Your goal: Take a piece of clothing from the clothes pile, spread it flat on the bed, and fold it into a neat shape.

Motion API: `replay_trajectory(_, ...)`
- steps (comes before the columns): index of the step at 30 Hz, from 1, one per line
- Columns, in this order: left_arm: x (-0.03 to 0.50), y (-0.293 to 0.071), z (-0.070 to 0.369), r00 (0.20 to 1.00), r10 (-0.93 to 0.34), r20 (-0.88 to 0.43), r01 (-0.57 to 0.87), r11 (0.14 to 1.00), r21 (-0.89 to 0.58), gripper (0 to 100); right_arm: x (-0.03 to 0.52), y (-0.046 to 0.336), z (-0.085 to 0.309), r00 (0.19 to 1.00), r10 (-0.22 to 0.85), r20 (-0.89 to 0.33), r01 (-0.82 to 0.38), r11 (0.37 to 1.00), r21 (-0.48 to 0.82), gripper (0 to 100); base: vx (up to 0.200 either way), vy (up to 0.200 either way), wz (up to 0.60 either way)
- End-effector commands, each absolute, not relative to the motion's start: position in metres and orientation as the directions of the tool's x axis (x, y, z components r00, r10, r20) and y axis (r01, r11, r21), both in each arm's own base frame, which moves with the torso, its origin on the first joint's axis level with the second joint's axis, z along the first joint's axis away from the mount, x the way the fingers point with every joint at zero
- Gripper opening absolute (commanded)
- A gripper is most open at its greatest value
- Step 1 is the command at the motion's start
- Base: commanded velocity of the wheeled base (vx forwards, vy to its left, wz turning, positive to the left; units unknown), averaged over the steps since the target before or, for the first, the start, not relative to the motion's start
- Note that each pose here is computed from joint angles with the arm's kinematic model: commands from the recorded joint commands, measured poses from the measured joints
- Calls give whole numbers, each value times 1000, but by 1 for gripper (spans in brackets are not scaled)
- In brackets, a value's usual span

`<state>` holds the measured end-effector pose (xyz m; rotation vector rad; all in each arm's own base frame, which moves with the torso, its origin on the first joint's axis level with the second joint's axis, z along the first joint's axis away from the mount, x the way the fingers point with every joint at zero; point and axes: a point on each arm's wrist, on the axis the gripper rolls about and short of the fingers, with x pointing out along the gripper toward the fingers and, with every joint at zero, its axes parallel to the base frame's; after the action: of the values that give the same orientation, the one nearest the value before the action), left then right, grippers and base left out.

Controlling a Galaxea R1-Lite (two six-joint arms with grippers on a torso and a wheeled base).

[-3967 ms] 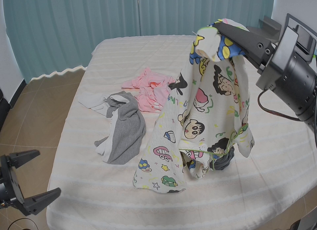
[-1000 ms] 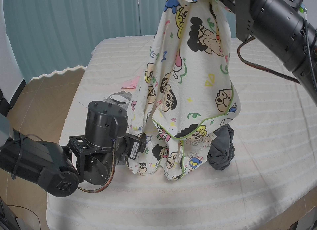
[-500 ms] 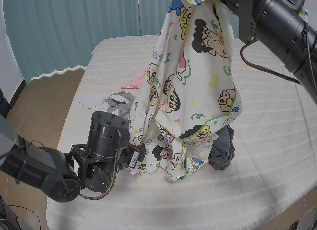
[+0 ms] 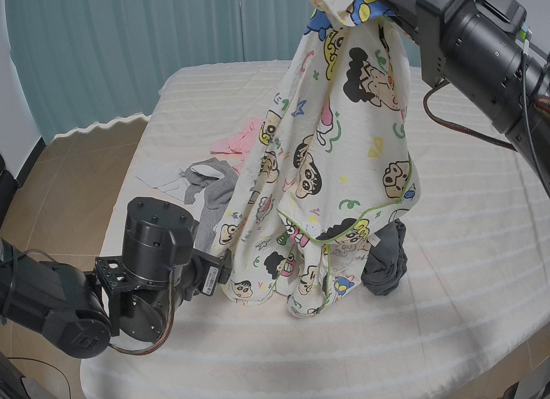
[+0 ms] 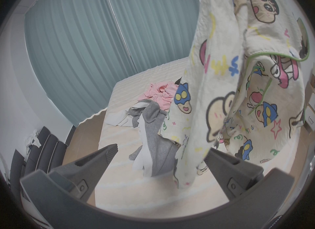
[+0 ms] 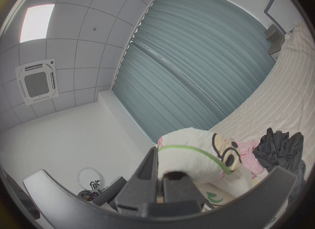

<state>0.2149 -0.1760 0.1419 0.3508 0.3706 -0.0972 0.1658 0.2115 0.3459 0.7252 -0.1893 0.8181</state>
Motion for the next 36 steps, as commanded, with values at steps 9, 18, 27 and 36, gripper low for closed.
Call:
replay_trajectory(9, 205, -167, 148, 932, -47, -360, 166, 937, 308, 100, 169, 209, 346, 689, 591, 419, -716, 470, 516, 0, 0, 0, 0)
replay_trajectory(18, 217, -197, 127, 898, -175, -405, 299, 916, 266, 100, 169, 210, 346, 687, 593, 420, -718, 468, 514, 0, 0, 0, 0)
replay_trajectory(27, 214, -208, 128, 906, -227, -358, 315, 925, 211, 100, 169, 209, 346, 688, 591, 421, -718, 468, 516, 0, 0, 0, 0)
replay_trajectory(36, 228, -205, 137, 947, -102, -305, 177, 957, 229, 100, 169, 209, 346, 687, 593, 421, -719, 467, 515, 0, 0, 0, 0)
